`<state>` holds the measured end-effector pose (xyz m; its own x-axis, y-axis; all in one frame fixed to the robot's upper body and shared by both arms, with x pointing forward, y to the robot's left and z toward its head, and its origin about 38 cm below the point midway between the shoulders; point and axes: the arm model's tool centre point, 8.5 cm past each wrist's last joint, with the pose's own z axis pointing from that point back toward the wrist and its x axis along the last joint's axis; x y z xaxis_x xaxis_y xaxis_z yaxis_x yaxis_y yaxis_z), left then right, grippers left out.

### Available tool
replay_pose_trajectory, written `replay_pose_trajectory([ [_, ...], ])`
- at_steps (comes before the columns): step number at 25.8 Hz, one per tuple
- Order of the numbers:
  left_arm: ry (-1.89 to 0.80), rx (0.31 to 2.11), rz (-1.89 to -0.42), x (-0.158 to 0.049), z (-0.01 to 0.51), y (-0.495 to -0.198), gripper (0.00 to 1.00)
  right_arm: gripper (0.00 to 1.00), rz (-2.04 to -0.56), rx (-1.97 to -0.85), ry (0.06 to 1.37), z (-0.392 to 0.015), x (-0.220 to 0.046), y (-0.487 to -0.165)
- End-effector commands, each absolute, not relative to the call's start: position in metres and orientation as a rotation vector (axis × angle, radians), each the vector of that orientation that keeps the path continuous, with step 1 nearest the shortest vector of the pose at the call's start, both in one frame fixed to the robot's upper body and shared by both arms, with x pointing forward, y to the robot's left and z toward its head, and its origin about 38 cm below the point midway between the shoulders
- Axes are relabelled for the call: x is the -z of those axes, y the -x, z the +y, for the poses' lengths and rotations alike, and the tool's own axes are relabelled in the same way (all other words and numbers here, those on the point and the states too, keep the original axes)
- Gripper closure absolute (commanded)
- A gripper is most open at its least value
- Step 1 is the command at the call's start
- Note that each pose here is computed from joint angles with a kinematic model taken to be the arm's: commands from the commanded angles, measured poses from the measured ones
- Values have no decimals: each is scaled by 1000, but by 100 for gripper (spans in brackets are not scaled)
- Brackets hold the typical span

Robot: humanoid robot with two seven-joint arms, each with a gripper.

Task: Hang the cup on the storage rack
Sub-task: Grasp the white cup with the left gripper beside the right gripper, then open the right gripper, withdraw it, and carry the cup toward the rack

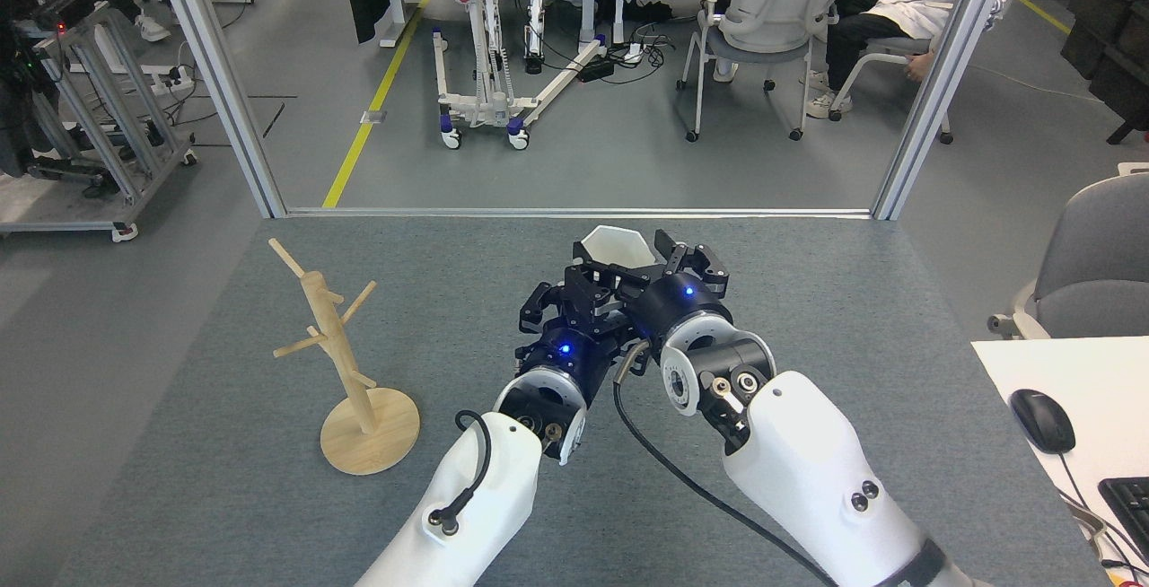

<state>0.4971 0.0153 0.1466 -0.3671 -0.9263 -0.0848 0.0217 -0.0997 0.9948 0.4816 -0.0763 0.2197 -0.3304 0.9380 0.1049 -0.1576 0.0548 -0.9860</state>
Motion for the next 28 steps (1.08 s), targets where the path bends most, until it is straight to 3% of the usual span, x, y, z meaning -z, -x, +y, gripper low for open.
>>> replay_pose_trajectory([
  [1,-1049,1572,-1410,-148,15,-497,68,1,-1431,-1425,887,-77,-223,-482],
  [8,-1044,1584,-1421,-148,14,-496,72,1,-1436,-1426,890,-76,-223,-480],
  [11,-1037,1595,-1429,-148,13,-495,72,1,-1515,-1385,927,-76,-247,-477],
  [15,-1025,1617,-1447,-148,9,-494,71,1,-1616,-1181,1061,-116,-296,-494],
  [19,-1023,1634,-1479,-153,4,-491,71,1,-1624,-1045,1210,-172,-306,-506],
  [20,-1023,1634,-1491,-155,3,-490,71,1,-1600,-1043,1235,-190,-297,-510],
  [24,-1038,1622,-1528,-162,0,-484,71,1,-1409,-1082,1262,-267,-203,-504],
  [28,-1120,1620,-1573,-167,-1,-466,71,1,-1267,-1116,1289,-316,-118,-470],
])
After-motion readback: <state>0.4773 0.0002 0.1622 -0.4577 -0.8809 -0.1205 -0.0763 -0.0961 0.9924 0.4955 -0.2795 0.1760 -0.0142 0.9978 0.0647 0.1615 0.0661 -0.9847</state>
